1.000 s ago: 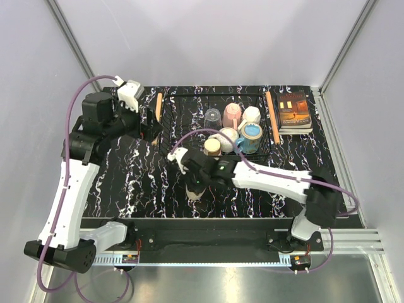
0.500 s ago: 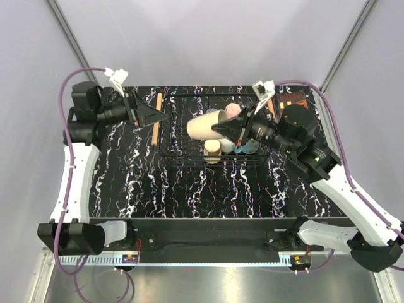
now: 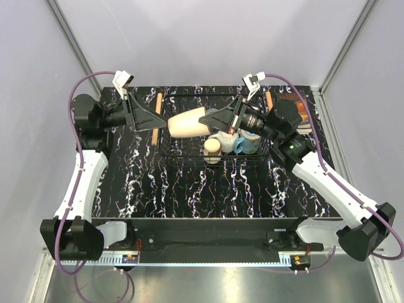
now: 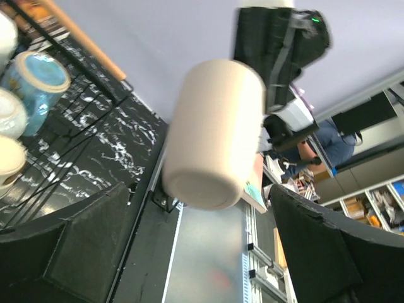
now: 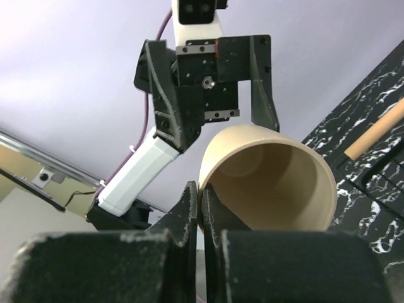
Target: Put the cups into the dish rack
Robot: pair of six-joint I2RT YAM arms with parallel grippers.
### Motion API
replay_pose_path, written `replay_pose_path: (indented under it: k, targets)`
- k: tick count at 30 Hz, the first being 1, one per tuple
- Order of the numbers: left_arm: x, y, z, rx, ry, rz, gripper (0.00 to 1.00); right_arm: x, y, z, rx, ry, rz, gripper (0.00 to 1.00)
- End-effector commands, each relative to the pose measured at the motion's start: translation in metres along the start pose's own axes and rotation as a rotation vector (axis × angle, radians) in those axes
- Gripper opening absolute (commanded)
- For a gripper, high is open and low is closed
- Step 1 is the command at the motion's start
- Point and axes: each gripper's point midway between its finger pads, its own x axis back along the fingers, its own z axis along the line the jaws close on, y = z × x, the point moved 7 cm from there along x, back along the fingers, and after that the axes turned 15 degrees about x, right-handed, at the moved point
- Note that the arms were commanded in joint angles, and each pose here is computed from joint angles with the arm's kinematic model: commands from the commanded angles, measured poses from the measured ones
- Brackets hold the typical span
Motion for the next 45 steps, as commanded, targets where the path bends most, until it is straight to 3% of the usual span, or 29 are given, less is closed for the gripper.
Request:
replay_pose_path:
  k: [1,13,16,17,19,20,23,27,30,31,32,34,35,38,39,41,45]
  targets:
    - [-0.001,-0.018,-0.031,-0.113,-0.072,0.073,0.99,0.0,0.014,0.017,-0.013,0.131,-0.053,0.0]
    - [-0.012,-0.022,-0.019,-0.082,-0.076,0.109,0.98,-0.012,0.007,0.007,-0.069,0.19,-0.044,0.0]
    - [-0.013,-0.022,-0.021,-0.091,-0.079,0.11,0.92,-0.015,0.005,0.003,-0.088,0.196,-0.043,0.0]
    - [-0.013,-0.021,-0.021,-0.09,-0.079,0.11,0.8,-0.015,0.004,0.002,-0.091,0.198,-0.042,0.0]
    - [-0.013,-0.02,-0.022,-0.1,-0.08,0.105,0.66,-0.018,0.0,-0.003,-0.109,0.195,-0.03,0.0]
    - [-0.013,-0.019,-0.022,-0.1,-0.081,0.105,0.49,-0.019,-0.002,-0.006,-0.118,0.192,-0.026,0.0]
    - [-0.014,-0.017,-0.023,-0.103,-0.082,0.107,0.28,-0.02,-0.008,-0.012,-0.138,0.179,-0.011,0.0]
    - [-0.015,-0.013,-0.023,-0.107,-0.082,0.116,0.13,-0.021,-0.016,-0.02,-0.154,0.145,0.02,0.0]
    - [-0.012,-0.002,-0.02,-0.104,-0.063,0.093,0.01,-0.012,-0.023,-0.027,-0.152,0.093,0.05,0.35]
    - [-0.011,0.001,-0.018,-0.101,-0.052,0.084,0.0,-0.008,-0.023,-0.032,-0.147,0.072,0.056,0.52]
    - [-0.01,0.009,-0.025,-0.135,-0.044,0.068,0.0,-0.002,-0.03,-0.039,-0.171,0.026,0.096,0.57]
    - [-0.004,0.026,-0.002,-0.089,0.071,-0.021,0.0,0.012,-0.033,-0.048,-0.156,-0.051,0.128,0.63]
    - [-0.004,0.03,0.002,-0.089,0.125,-0.04,0.0,0.019,-0.038,-0.054,-0.16,-0.088,0.138,0.71]
    - [0.001,0.046,0.011,-0.116,0.342,-0.113,0.0,0.043,-0.045,-0.06,-0.129,-0.191,0.154,0.75]
    - [0.004,0.055,0.013,-0.174,0.486,-0.166,0.0,0.053,-0.045,-0.055,-0.089,-0.211,0.155,0.76]
    - [0.005,0.061,0.032,-0.151,0.658,-0.156,0.0,0.069,-0.05,-0.052,-0.049,-0.272,0.165,0.77]
    - [0.001,0.074,0.059,-0.298,0.994,-0.146,0.0,0.093,-0.053,-0.043,0.008,-0.366,0.152,0.77]
